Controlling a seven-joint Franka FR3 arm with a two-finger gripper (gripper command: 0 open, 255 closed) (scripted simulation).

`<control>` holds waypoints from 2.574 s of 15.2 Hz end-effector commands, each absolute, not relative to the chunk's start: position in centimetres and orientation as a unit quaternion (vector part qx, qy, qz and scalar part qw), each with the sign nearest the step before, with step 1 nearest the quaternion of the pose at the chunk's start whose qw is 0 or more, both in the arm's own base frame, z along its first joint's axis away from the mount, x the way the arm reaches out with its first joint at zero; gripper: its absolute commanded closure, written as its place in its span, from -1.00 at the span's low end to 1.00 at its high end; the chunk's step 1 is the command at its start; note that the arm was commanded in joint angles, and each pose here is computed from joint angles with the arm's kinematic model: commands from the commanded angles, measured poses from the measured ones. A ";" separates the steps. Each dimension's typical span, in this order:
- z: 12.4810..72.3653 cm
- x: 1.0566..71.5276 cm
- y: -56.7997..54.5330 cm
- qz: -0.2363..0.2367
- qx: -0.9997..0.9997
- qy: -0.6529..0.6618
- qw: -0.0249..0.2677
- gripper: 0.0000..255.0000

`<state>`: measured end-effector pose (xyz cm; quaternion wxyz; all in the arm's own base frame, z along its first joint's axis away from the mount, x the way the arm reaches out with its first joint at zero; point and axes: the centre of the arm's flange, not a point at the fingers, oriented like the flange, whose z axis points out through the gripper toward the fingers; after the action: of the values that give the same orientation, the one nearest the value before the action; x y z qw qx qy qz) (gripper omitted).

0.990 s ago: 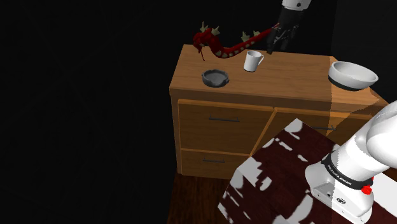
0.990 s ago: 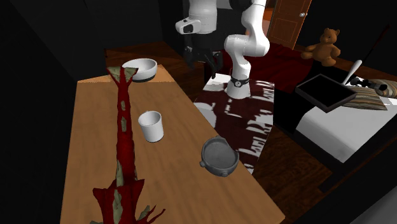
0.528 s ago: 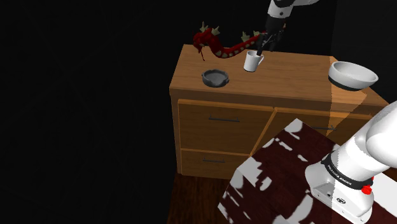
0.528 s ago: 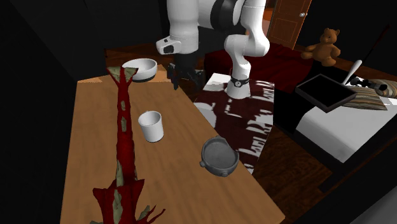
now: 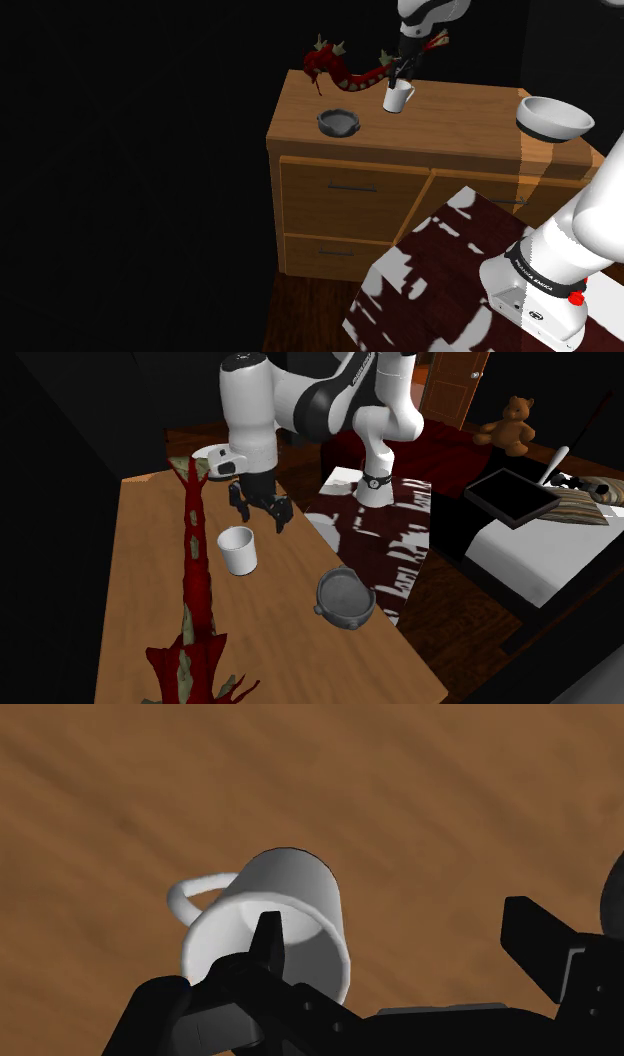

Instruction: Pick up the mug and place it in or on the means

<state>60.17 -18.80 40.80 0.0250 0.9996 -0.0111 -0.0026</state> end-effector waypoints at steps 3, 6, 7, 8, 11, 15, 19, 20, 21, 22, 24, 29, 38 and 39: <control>38.7 63.6 -20.6 -0.002 0.999 -0.002 0.032 -1.00; 37.1 63.6 -20.7 -0.002 0.999 -0.002 0.032 -1.00; 36.6 63.6 -20.8 -0.002 0.999 -0.002 0.032 -1.00; 36.1 63.6 -20.8 -0.002 0.999 -0.002 0.032 -1.00; 34.7 63.6 -20.9 -0.002 0.999 -0.002 0.032 -1.00; 34.7 63.6 -20.9 -0.002 0.999 -0.002 0.032 -1.00; 34.7 63.6 -20.9 -0.002 0.999 -0.002 0.032 1.00; 34.7 63.6 -20.9 -0.002 0.999 -0.002 0.032 1.00; 34.7 63.6 -20.9 -0.002 0.999 -0.002 0.032 1.00; 34.7 63.6 -20.9 -0.002 0.999 -0.002 0.032 1.00; 34.7 63.6 -20.9 -0.002 0.999 -0.002 0.032 1.00; 35.3 63.6 -20.9 -0.002 0.999 -0.002 0.032 1.00; 40.0 63.6 -20.9 -0.002 0.999 -0.002 0.032 1.00; 40.5 63.6 -20.9 -0.002 0.999 -0.002 0.032 1.00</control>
<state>63.56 -20.87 39.99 0.0316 0.9995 -0.0023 -0.0023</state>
